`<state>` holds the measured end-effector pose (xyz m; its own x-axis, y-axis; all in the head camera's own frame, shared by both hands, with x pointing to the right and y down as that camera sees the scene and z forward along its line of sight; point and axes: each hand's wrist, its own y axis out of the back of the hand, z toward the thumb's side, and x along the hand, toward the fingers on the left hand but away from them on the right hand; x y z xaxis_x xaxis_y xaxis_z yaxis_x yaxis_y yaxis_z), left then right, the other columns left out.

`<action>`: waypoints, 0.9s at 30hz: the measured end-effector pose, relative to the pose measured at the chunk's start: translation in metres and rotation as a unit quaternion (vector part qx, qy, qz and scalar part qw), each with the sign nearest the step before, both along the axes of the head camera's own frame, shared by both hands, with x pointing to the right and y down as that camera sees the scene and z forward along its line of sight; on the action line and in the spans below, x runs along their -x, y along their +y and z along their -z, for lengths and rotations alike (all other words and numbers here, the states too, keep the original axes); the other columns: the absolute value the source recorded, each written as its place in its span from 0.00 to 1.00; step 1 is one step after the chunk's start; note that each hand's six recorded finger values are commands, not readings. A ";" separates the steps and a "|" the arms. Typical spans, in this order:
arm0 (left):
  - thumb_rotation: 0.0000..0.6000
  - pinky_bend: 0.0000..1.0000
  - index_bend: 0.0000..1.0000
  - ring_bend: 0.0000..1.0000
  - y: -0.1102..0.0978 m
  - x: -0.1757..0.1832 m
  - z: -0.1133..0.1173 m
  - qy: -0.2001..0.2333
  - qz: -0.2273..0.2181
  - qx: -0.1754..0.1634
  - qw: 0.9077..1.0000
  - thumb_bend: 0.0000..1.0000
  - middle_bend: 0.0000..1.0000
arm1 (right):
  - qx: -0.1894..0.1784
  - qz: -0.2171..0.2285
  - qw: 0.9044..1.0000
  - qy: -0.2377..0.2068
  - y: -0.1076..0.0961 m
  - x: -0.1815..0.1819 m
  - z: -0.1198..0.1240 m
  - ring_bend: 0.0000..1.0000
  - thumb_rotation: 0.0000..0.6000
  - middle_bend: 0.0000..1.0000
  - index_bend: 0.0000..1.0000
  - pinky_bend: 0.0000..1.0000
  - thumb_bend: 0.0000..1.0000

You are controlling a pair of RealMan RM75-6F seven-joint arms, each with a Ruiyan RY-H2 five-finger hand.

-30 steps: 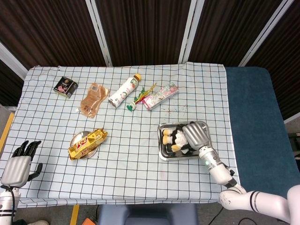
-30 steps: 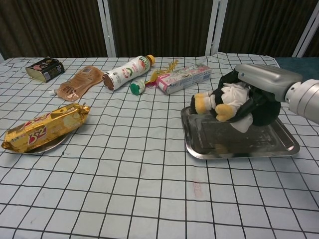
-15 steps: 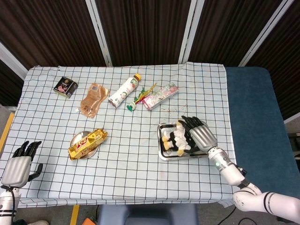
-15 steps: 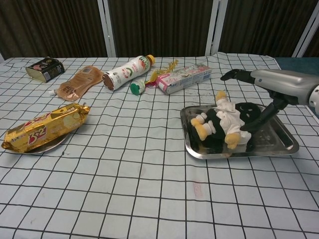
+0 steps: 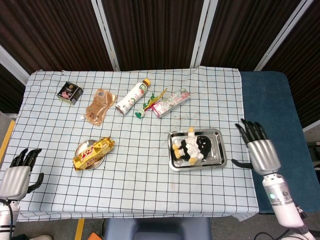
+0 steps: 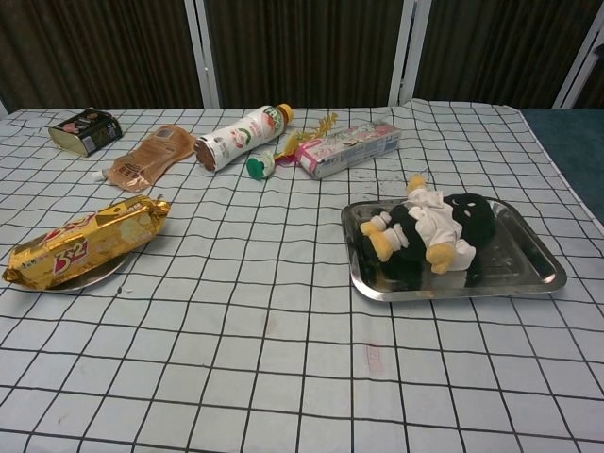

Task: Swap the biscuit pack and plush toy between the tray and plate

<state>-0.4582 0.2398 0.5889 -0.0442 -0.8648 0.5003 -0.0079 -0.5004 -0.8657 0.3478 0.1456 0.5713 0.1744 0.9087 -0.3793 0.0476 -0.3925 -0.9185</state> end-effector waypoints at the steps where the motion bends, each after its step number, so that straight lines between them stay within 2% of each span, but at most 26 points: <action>1: 1.00 0.17 0.10 0.05 0.000 0.000 0.001 0.000 -0.001 -0.002 1.000 0.44 0.12 | -0.015 -0.017 1.000 0.013 0.005 -0.012 0.009 0.00 1.00 0.00 0.00 0.00 0.05; 4: 1.00 0.17 0.10 0.05 0.000 -0.001 0.003 -0.001 0.000 -0.008 1.000 0.44 0.13 | -0.050 -0.061 0.996 0.046 0.022 -0.040 0.023 0.00 1.00 0.00 0.00 0.00 0.05; 7: 1.00 0.17 0.10 0.05 -0.001 0.000 0.005 -0.001 0.002 -0.015 1.000 0.44 0.13 | -0.073 -0.093 0.990 0.080 0.037 -0.065 0.025 0.00 1.00 0.00 0.00 0.00 0.05; 10: 1.00 0.17 0.10 0.05 -0.002 0.002 0.006 -0.002 0.005 -0.019 1.000 0.45 0.13 | -0.074 -0.121 0.985 0.102 0.050 -0.087 0.018 0.00 1.00 0.00 0.00 0.00 0.05; 13: 1.00 0.17 0.10 0.05 -0.002 0.003 0.007 -0.003 0.007 -0.022 1.000 0.45 0.13 | -0.066 -0.150 0.981 0.103 0.056 -0.100 0.009 0.00 1.00 0.00 0.00 0.00 0.05; 17: 1.00 0.17 0.10 0.05 -0.003 0.003 0.006 -0.001 0.007 -0.024 1.000 0.45 0.13 | -0.030 -0.152 0.982 0.108 0.059 -0.102 -0.005 0.00 1.00 0.00 0.00 0.00 0.05; 22: 1.00 0.17 0.10 0.05 -0.001 0.003 0.003 0.002 0.008 -0.016 1.000 0.44 0.14 | 0.014 -0.133 0.985 0.106 0.060 -0.098 -0.022 0.00 1.00 0.00 0.00 0.00 0.05; 27: 1.00 0.17 0.10 0.05 0.000 0.003 -0.003 -0.003 0.008 -0.007 1.000 0.44 0.14 | 0.008 -0.115 0.989 0.093 0.058 -0.093 -0.022 0.00 1.00 0.00 0.00 0.00 0.05</action>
